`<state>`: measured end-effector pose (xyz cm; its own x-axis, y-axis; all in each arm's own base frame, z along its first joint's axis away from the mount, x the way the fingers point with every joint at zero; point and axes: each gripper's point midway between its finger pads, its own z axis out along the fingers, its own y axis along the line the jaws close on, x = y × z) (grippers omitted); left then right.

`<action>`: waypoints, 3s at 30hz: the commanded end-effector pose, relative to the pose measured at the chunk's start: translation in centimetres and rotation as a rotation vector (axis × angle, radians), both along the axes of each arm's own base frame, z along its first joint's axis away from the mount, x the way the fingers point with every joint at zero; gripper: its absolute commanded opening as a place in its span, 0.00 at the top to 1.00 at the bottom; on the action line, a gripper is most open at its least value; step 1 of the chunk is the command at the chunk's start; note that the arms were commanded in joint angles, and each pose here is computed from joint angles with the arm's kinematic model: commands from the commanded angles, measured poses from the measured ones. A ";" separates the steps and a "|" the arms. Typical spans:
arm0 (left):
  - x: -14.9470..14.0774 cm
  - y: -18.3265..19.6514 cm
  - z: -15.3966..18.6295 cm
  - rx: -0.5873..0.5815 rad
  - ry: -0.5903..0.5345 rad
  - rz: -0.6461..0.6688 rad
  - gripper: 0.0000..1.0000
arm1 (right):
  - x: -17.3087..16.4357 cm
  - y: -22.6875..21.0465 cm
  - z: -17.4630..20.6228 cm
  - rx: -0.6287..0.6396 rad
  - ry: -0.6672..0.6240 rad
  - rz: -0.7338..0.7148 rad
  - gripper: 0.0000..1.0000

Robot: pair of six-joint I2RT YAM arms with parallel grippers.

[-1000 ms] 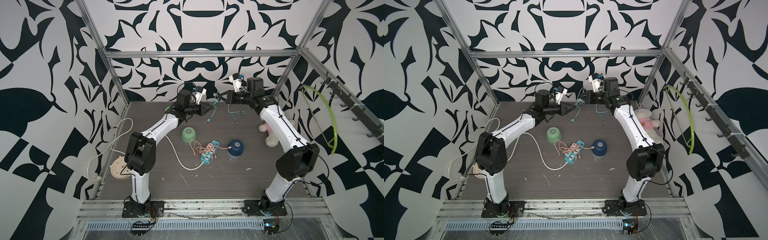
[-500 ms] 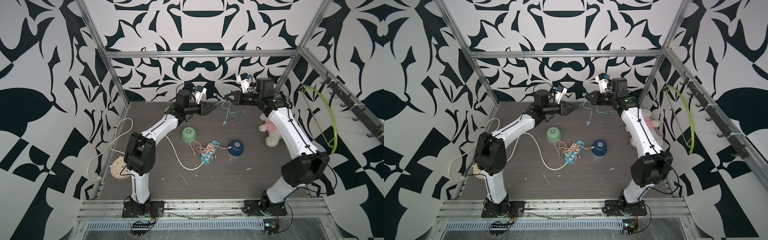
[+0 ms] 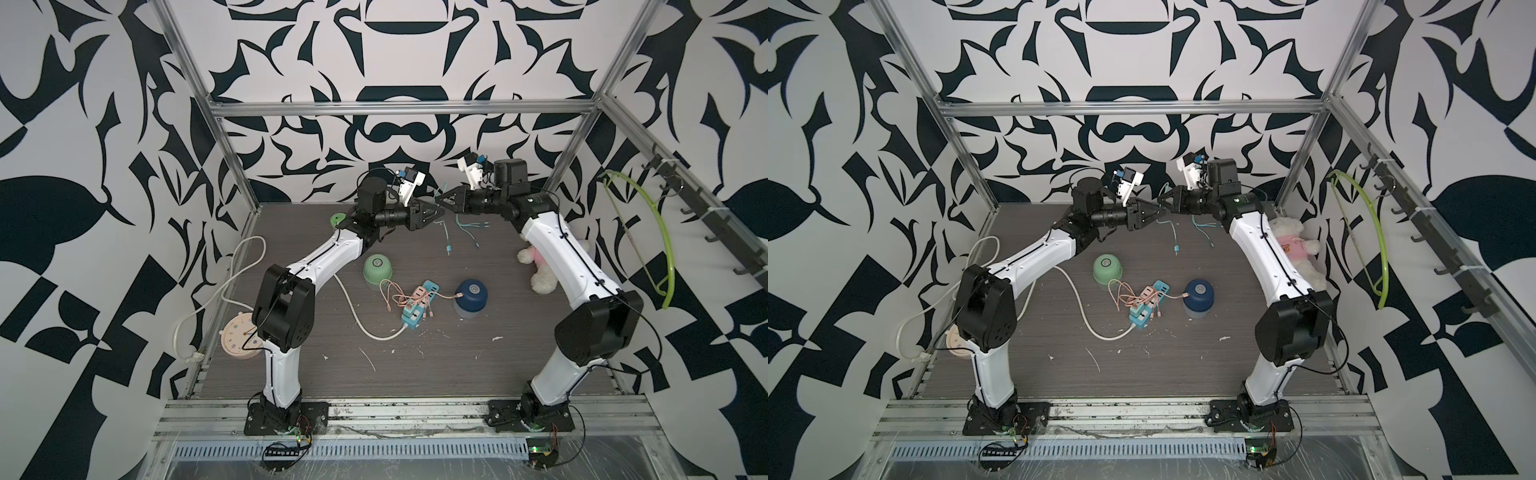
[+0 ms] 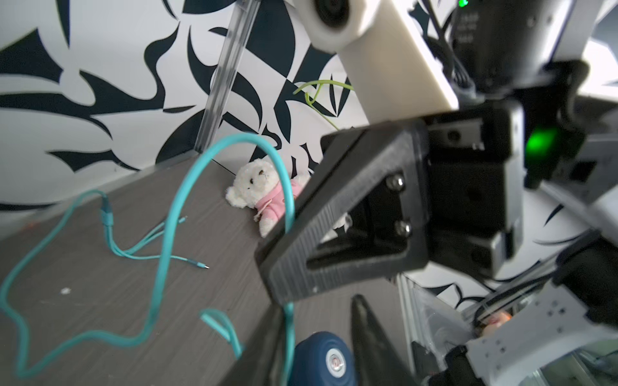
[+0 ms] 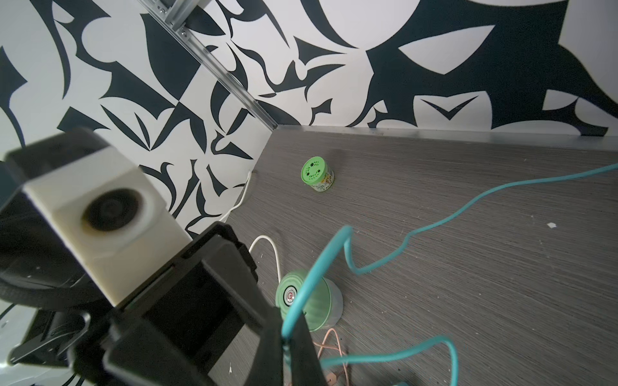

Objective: Charge the cordless meat grinders
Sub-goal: Pick up the charging cable from the center of the board.

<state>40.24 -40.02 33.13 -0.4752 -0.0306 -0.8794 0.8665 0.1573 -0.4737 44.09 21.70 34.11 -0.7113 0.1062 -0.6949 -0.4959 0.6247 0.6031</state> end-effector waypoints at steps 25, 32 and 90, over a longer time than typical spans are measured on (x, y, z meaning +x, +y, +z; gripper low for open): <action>0.2 3.0 3.5 -0.008 0.165 -0.062 1.00 | -4.5 -5.3 -2.6 -0.248 -0.334 0.256 0.44; -1.6 3.0 5.4 -0.021 0.123 -0.182 1.00 | -5.0 -1.5 -6.4 -0.200 -0.204 0.450 0.41; -0.6 8.4 -4.8 0.139 0.051 0.234 0.29 | -0.2 1.1 -8.6 -0.108 0.220 -0.232 1.00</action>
<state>40.06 -31.40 26.85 -0.6139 -0.0206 -0.7891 0.7157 0.4073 -0.5674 42.69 23.61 23.33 -0.8471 0.0422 -0.5297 -0.3456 0.7134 0.6096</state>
